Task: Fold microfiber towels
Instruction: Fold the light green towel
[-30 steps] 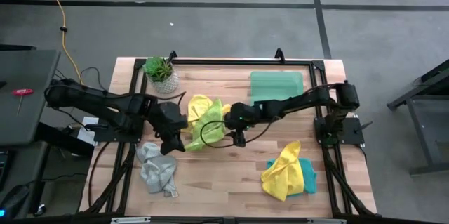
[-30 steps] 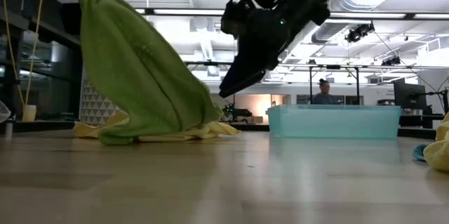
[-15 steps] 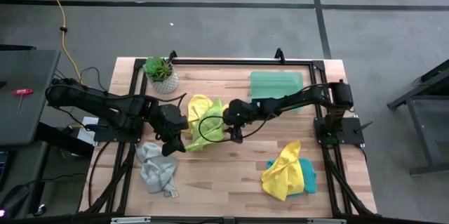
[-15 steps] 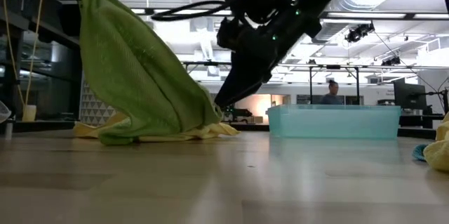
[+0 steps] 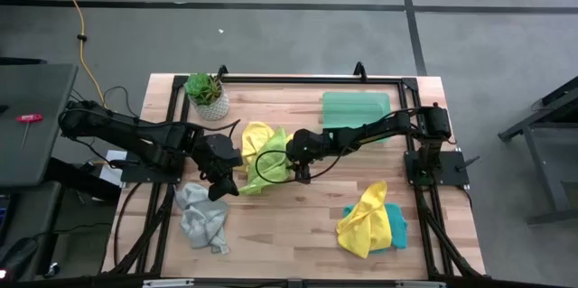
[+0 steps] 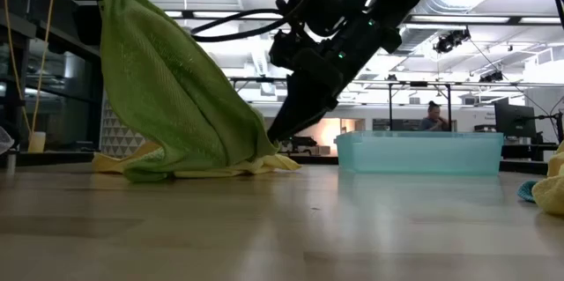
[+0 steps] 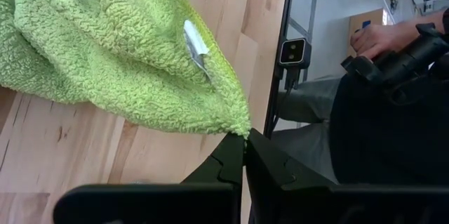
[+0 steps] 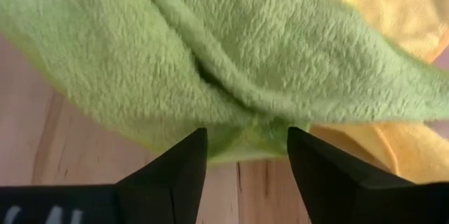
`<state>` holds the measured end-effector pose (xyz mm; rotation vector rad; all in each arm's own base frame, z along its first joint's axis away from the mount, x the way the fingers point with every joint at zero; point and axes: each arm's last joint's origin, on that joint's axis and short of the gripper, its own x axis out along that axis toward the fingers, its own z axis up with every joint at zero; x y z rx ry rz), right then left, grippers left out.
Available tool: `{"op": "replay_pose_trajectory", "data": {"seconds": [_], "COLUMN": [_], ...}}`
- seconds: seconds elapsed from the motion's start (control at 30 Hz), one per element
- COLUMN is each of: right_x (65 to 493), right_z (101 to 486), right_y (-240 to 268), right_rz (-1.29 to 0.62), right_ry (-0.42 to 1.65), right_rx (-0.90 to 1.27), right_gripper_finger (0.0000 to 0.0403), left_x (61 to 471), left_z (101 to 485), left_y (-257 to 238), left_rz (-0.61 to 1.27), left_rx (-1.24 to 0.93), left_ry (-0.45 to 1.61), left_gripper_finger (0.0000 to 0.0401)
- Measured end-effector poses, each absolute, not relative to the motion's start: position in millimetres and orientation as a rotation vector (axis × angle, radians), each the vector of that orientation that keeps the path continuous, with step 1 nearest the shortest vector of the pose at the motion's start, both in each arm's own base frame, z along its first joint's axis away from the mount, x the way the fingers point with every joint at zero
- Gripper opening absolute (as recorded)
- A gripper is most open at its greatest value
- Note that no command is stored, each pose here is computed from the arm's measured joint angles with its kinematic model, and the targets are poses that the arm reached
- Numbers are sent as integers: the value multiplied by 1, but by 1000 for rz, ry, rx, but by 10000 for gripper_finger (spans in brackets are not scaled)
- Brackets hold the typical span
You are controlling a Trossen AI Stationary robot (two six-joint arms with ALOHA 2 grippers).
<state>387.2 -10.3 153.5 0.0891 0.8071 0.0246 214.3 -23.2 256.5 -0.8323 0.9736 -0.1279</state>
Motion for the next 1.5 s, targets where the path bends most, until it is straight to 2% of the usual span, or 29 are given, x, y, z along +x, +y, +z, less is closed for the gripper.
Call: {"op": "replay_pose_trajectory", "data": {"seconds": [0.13,0.37,0.43,0.6,0.9,1.07,1.2,1.33,1.5], "right_x": [388,388,388,378,322,296,285,283,293], "right_z": [154,154,155,187,287,320,325,314,289], "right_y": [-10,-10,-10,-9,-9,-4,3,11,19], "right_rz": [17,23,21,22,-18,-17,30,63,7], "right_ry": [802,798,797,748,577,487,515,630,769], "right_rx": [91,101,130,176,215,278,313,335,337], "right_gripper_finger": [137,20,6,2,1,0,0,0,0], "left_x": [214,214,214,210,195,210,232,252,270], "left_z": [256,256,256,262,280,280,267,243,205], "left_y": [-23,-23,-23,-17,17,23,14,4,1], "left_rz": [-127,-127,-128,-128,-24,-73,-129,-135,29], "left_rx": [-833,-833,-833,-844,-894,-927,-915,-899,-846], "left_ry": [974,974,974,939,764,701,739,840,966], "left_gripper_finger": [0,0,0,0,0,0,0,0,0]}}
